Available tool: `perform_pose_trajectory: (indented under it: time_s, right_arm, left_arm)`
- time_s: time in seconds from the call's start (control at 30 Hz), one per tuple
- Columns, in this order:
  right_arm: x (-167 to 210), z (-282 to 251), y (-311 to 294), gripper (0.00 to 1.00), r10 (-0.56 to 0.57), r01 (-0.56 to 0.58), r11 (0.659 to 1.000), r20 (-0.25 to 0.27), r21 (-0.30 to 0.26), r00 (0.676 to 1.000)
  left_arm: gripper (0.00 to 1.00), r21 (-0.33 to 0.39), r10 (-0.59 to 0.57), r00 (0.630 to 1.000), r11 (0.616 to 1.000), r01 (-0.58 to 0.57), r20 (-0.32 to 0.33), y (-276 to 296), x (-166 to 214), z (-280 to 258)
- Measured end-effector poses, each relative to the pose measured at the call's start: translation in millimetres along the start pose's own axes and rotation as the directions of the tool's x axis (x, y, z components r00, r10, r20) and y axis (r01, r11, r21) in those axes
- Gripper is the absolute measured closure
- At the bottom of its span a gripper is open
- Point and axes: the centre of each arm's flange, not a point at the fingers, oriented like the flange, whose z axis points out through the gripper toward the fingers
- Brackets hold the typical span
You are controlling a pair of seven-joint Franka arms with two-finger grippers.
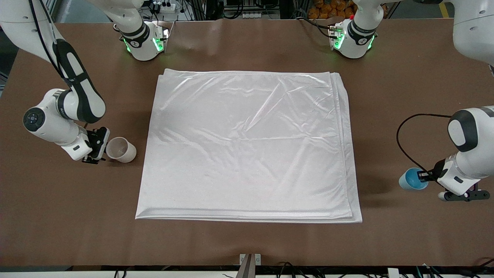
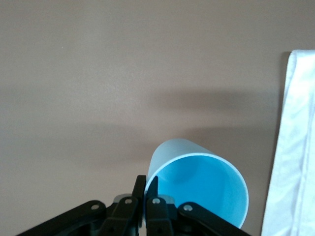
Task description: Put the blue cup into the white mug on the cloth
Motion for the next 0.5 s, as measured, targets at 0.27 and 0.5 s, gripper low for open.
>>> perform_pose_trajectory:
  time_s: [0.27, 0.5]
  right_arm:
    - [-1, -5, 5, 0.58, 0.001, -0.001, 1.000, 0.000, -0.015, 1.000]
    - [-1, -17, 16, 0.81, 0.002, -0.002, 0.999, 0.001, -0.045, 1.000]
  left_arm:
    - [0.96, -0.005, 0.003, 1.000, 1.000, -0.003, 0.019, 5, -5, -22]
    - [0.96, -0.008, 0.006, 0.999, 1.000, -0.005, 0.041, 8, -11, -38]
